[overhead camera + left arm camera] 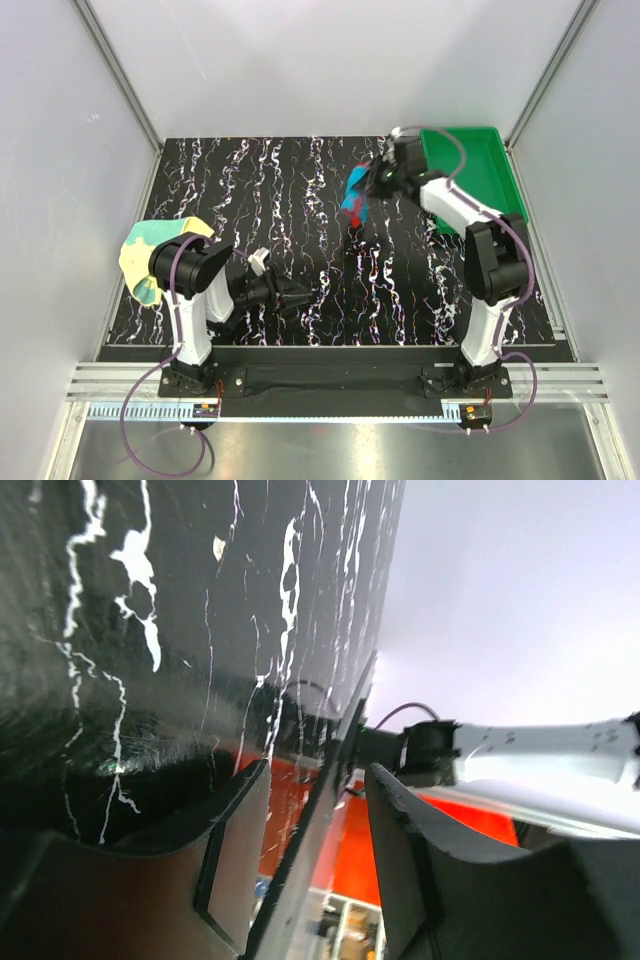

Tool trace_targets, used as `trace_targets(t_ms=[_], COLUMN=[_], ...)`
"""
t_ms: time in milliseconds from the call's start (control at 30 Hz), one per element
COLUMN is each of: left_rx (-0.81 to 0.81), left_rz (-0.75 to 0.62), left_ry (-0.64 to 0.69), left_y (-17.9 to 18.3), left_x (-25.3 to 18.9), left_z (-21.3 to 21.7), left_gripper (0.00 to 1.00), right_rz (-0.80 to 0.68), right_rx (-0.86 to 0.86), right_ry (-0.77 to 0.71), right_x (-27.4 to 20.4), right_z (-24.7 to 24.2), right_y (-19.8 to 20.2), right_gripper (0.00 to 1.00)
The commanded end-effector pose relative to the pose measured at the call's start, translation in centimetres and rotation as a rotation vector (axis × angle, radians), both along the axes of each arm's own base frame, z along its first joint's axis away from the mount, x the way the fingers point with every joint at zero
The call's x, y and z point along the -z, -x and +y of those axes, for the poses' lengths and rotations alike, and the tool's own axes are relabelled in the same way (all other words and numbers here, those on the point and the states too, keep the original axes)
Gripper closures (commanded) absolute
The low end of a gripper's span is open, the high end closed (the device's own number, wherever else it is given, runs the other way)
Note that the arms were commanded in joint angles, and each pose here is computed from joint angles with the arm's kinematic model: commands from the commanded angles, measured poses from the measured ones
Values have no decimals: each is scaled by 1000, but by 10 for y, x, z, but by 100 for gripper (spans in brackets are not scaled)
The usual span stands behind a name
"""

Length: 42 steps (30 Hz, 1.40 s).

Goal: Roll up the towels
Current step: Place the rolled towel into the container

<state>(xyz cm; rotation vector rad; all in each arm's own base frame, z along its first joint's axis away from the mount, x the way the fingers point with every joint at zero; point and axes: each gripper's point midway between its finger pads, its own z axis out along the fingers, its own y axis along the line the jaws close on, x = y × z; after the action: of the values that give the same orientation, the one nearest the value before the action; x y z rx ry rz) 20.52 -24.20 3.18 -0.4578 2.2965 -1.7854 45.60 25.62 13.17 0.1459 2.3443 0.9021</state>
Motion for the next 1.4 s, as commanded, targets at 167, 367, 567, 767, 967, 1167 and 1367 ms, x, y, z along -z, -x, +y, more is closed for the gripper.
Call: trace_targets(t_ms=[167,367,567,767,967,1167,1367], left_rx=[97,92,83,57,-42,-43,-37], left_rz=[-244,-270,-295,-258,-437,-516,-531], left_ry=[17,-9,-88,-455,-781,-821,-805], left_y=[9,6,5,7,-6,-10,-11], left_x=[-11,-6,2,41,14,-1,3], left_z=[-9,-11,-14,-9,5,8,5], left_gripper=[52,52,54,58,57,54,54], right_rz=[-169,-166,-119,-49,33,66,27], right_rx=[387,694,910,1024,1120,1216,1242], right_ry=[-64,-41,-32,2,67,119,43], right_x=[-86,-67,-13,33,66,89,94], right_z=[-143,-253,-317,-346,-361,-376,-377], right_y=[-105,-155,-185,-211,-198,-191,-215], right_gripper=[95,96,98,99,100,99,99])
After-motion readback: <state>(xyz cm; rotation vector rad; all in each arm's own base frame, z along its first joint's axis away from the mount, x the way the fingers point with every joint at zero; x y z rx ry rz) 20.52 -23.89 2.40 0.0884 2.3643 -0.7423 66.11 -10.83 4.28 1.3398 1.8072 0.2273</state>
